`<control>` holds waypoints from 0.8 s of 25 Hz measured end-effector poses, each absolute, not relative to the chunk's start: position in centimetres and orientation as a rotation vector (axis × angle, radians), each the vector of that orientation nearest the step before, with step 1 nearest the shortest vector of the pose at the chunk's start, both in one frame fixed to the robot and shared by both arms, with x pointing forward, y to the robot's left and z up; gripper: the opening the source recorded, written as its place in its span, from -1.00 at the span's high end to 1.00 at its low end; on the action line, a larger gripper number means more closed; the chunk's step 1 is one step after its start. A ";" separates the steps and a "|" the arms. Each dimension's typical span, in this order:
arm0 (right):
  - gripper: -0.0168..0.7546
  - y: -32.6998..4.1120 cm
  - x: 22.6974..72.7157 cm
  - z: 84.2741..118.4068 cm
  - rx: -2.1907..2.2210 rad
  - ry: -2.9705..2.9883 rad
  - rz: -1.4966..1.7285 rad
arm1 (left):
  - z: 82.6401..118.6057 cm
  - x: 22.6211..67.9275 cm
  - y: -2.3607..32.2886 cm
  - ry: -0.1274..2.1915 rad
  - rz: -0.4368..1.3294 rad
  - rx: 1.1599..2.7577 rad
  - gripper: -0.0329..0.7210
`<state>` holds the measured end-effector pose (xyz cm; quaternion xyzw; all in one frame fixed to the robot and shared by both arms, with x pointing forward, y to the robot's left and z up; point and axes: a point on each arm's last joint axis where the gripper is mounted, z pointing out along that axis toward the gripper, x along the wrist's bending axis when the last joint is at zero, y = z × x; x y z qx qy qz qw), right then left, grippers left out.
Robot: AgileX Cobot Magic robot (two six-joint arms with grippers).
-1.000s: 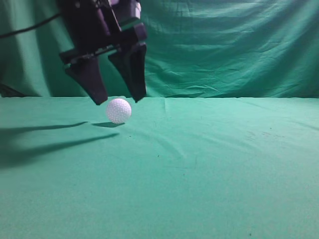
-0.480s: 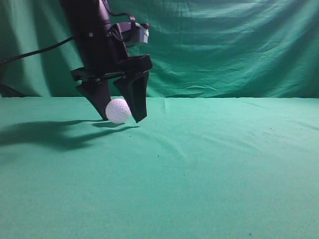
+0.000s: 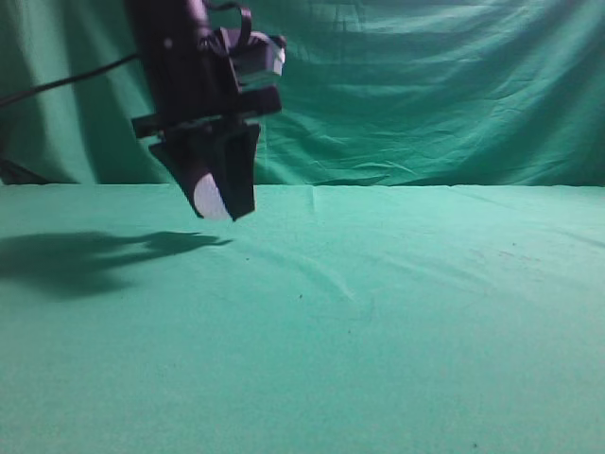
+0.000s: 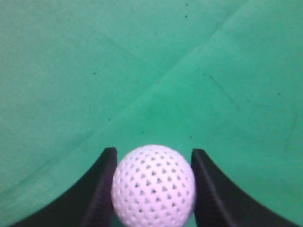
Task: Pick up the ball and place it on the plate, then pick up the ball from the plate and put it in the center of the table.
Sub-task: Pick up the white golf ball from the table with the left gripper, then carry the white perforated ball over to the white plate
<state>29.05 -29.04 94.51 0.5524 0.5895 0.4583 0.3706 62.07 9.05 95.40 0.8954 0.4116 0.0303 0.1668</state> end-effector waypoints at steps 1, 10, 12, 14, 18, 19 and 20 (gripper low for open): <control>0.96 -29.0 29.1 94.5 1.417 1.512 1.175 | 96.0 62.0 9.0 1.185 0.072 2.550 0.09; 0.96 -29.0 29.1 94.5 1.417 1.512 1.175 | 105.6 60.1 12.8 1.305 0.245 2.449 0.09; 0.96 -29.0 29.1 94.5 1.417 1.512 1.175 | 107.3 59.9 14.9 1.362 0.267 2.406 0.09; 0.96 -29.0 29.1 94.5 1.417 1.512 1.175 | 108.3 60.0 17.2 1.433 0.277 2.369 0.09; 0.96 -29.0 29.1 94.5 1.417 1.512 1.175 | 109.3 60.1 22.1 1.605 0.294 2.278 0.09; 0.96 -29.0 29.1 94.5 1.417 1.512 1.175 | 109.2 59.9 23.3 1.645 0.300 2.253 0.09; 0.96 -29.0 29.1 94.5 1.417 1.512 1.175 | 108.8 59.6 24.4 1.686 0.299 2.235 0.09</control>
